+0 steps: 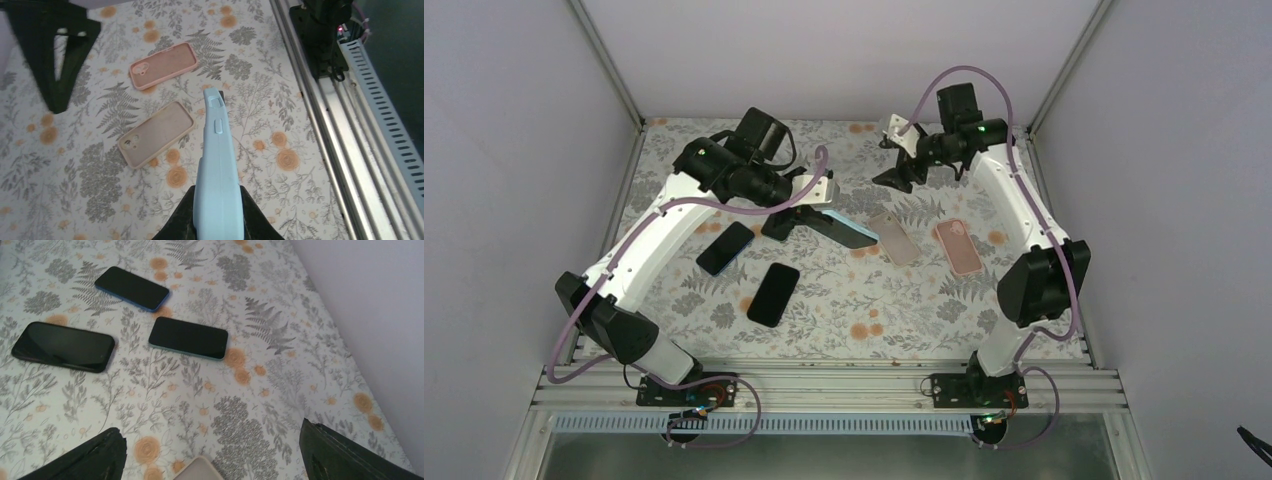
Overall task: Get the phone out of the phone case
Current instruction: Remove the phone case from the phone.
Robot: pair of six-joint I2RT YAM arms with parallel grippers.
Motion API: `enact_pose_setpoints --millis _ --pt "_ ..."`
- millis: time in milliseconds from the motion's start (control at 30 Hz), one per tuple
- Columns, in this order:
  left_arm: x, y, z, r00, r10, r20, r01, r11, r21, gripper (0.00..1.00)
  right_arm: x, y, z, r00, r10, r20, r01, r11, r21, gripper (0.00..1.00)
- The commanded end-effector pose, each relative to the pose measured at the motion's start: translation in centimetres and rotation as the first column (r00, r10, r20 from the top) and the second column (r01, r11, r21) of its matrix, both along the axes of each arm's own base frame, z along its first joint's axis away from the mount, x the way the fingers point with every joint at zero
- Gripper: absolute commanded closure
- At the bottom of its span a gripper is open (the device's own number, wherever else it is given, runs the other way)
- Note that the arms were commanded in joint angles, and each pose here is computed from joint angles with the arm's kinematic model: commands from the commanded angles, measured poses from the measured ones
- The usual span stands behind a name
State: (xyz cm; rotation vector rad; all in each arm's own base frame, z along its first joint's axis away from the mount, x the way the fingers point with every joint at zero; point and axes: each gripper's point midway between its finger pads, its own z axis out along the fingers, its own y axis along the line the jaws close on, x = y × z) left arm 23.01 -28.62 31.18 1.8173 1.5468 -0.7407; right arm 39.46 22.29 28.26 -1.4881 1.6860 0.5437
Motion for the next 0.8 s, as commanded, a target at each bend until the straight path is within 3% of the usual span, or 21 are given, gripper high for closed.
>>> enact_pose_setpoints --millis 0,133,300,767 --pt "0.9 -0.2 1.5 0.996 0.020 0.086 -0.016 0.999 -0.043 0.98 -4.1 -1.0 -0.1 0.996 0.080 -0.029 -0.081 0.996 -0.044 0.10" --pt "1.4 -0.3 1.1 0.995 0.029 0.095 -0.025 0.999 -0.042 0.98 -9.5 -1.6 -1.3 0.988 0.145 -0.057 -0.148 0.987 -0.064 0.10" --pt "1.8 -0.6 1.0 0.995 0.034 0.093 -0.030 0.999 -0.042 0.98 -13.2 -0.9 -3.4 0.975 0.178 -0.136 -0.191 0.978 -0.089 0.10" --pt "1.6 -0.5 1.3 0.996 0.037 0.085 -0.034 0.998 -0.044 0.98 -10.7 0.3 -3.4 0.988 0.122 -0.093 -0.127 0.991 -0.044 0.18"
